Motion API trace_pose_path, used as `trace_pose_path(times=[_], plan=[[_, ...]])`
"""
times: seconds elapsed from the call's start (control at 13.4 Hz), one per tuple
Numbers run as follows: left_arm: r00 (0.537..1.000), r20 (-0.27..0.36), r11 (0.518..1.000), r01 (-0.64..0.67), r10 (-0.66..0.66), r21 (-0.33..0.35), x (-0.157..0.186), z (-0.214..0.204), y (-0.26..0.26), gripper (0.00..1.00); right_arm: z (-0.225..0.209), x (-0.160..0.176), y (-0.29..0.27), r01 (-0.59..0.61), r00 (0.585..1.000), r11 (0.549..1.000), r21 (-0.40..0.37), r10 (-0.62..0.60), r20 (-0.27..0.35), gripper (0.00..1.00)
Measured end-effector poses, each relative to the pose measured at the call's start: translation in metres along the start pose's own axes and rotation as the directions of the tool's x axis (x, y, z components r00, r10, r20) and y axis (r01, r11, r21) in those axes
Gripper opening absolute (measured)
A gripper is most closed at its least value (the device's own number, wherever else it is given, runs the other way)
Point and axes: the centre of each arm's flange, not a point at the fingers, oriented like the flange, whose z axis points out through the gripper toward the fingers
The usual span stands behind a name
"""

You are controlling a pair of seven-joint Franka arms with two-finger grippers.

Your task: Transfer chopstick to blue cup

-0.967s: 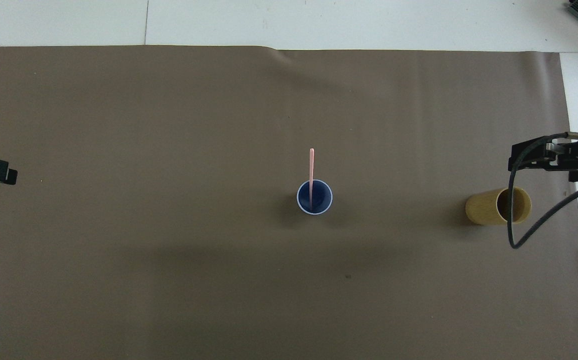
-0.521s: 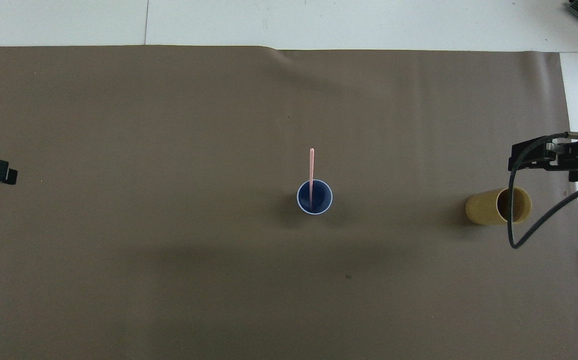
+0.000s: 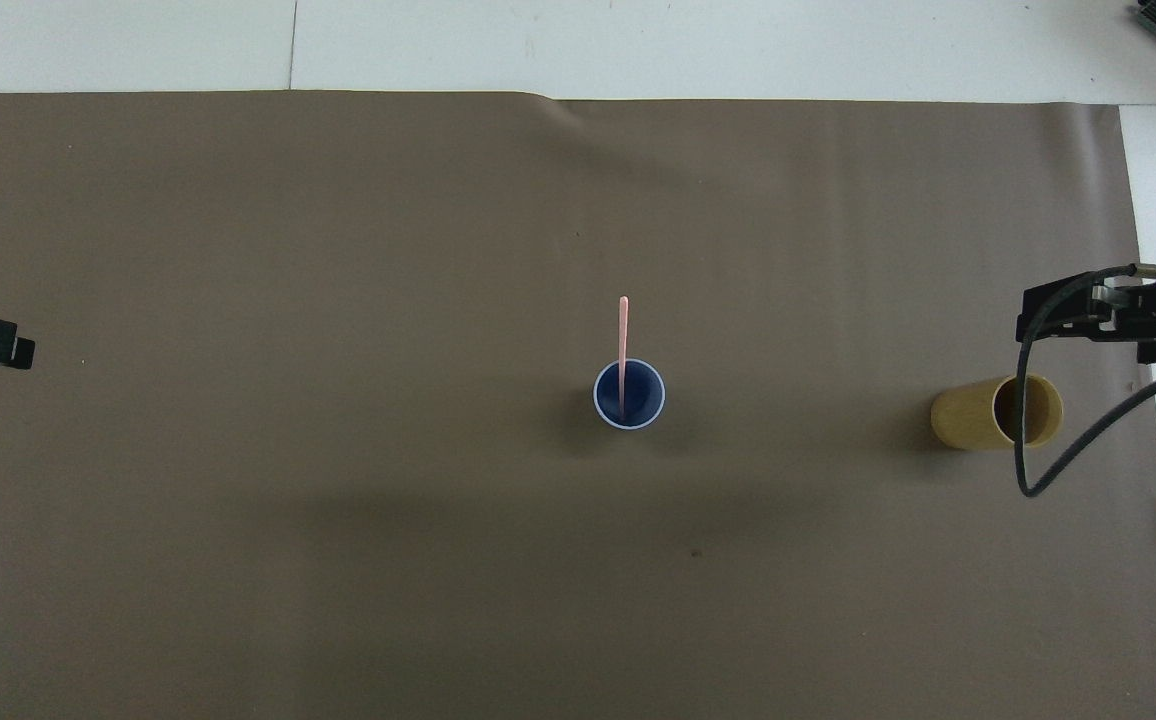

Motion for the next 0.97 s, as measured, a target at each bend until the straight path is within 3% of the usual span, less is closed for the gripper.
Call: trace_pose_path(times=[0.97], plan=[[1.000,0.000,1.000,0.000,0.000,0.000,0.0000,0.0000,0.0000,1.00,-0.0017,0.0007,0.0044,-0.008,1.000,1.000,-0.001,0.008,0.001,1.00]])
